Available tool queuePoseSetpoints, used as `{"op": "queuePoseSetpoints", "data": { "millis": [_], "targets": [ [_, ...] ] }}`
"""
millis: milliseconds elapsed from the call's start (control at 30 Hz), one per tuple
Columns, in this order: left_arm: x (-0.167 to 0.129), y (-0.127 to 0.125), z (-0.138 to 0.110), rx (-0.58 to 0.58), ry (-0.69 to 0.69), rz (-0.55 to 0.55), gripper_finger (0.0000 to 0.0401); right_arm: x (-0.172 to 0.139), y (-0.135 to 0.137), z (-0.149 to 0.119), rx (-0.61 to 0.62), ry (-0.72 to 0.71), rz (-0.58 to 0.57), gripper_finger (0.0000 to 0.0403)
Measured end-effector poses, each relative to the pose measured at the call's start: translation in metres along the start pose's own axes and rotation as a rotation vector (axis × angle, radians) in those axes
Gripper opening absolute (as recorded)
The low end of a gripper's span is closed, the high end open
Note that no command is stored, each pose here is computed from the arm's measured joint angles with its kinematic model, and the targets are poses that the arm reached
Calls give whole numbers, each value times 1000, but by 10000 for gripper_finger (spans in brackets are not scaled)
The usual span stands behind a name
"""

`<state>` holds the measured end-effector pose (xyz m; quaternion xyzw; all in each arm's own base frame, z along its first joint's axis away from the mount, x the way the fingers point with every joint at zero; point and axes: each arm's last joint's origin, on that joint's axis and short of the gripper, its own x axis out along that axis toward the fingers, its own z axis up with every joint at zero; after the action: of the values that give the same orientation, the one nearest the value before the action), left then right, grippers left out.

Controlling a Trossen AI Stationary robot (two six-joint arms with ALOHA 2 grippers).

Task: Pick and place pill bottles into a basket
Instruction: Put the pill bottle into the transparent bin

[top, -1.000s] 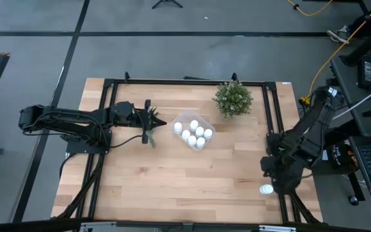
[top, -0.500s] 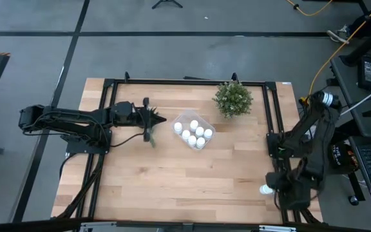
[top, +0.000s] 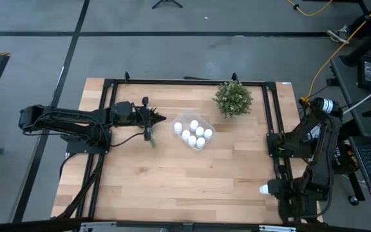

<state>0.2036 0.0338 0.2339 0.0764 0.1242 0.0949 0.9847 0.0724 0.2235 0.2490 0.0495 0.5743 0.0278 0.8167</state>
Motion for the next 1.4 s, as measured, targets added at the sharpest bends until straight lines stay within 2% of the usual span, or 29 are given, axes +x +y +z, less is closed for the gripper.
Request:
{"op": "queuePoseSetpoints", "data": {
  "millis": [167,400,667,833,1100,1400],
  "targets": [
    [0,0,0,0,1,0,6,0,-6,-1,53,11,-60,55],
    [0,0,0,-50,3,1,6,0,-8,-2,87,15,-85,126],
    [0,0,0,-52,3,1,6,0,-7,-5,73,18,-89,214],
    [0,0,0,-53,4,1,6,5,-3,-10,44,15,-116,254],
    [0,0,0,-77,4,1,6,23,5,-15,22,26,-191,270],
    [0,0,0,-76,4,1,6,35,10,-19,105,24,-246,271]
  ]
}}
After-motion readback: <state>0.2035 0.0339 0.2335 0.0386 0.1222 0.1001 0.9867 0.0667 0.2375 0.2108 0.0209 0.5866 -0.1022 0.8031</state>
